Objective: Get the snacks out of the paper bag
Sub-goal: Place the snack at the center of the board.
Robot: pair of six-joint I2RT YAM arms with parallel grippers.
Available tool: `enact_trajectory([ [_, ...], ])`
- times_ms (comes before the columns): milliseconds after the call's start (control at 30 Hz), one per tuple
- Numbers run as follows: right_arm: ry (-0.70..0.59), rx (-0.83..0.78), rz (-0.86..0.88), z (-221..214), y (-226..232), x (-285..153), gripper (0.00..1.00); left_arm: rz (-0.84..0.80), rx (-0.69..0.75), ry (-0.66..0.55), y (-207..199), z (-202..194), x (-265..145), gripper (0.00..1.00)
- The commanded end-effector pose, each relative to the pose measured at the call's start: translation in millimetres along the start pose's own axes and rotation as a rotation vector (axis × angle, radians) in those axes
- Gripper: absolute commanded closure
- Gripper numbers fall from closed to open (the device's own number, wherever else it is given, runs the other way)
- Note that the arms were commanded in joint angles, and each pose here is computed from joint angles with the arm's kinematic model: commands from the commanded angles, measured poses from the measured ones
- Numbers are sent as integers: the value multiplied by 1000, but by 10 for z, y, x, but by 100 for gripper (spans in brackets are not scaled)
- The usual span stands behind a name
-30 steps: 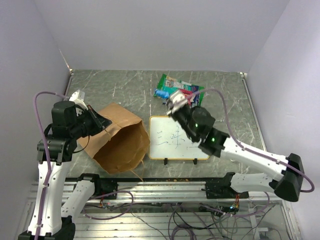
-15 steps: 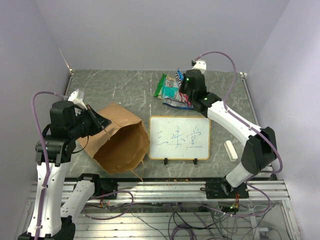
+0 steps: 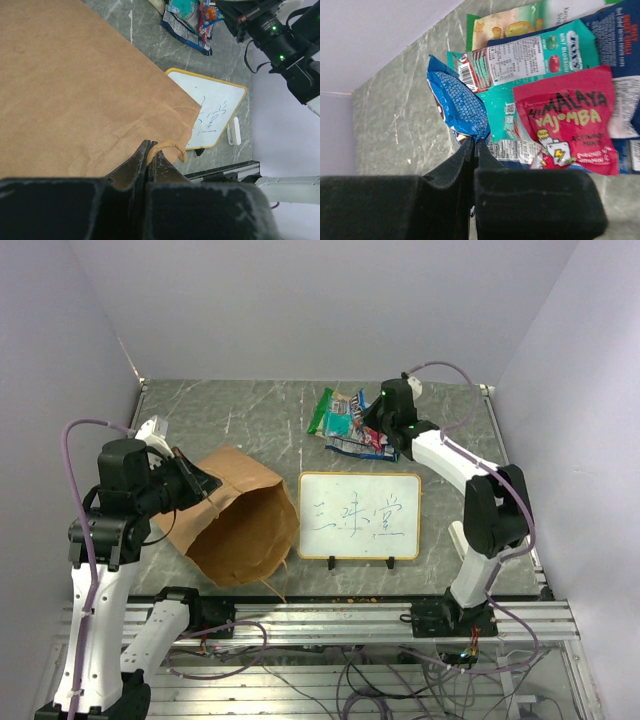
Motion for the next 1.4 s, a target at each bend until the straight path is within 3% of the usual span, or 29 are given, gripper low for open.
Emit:
enact_trajectory([
  [0,0,129,125,25,197,167,100,13,31,-34,-18,65,-80,93],
  [367,-10,221,-29,-99,-23,662,100,15,36,-38,-32,77,-117,93],
  [600,35,160,13,-119,-13,550,71,-15,17,-25,-38,48,-71,93],
  [700,12,78,14,11,57,334,56,-27,7,-22,-37,23,-58,93],
  [867,5,-43,28,148,70,-8,48,-38,2,-29,-45,11,-65,93],
  [1000,28,-138,65,205,89,-349,46,-44,-9,-26,-40,-30,-72,93],
  [1267,168,-302,203,-74,-43,-957,46,-63,-67,-2,-21,-142,-31,93],
  [1367,212,-453,259,-321,96,-1227,46,-80,-104,-1,-16,-194,-5,93],
])
Point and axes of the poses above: each gripper's point midway between its finger pads, its own x axis out along the fingers, its own y axis along the line the jaws close on, z = x × y, the point moved 9 cm from there along -x, back along the fingers, and after that the axes turned 13 degrees about x, right-handed, at the moved point
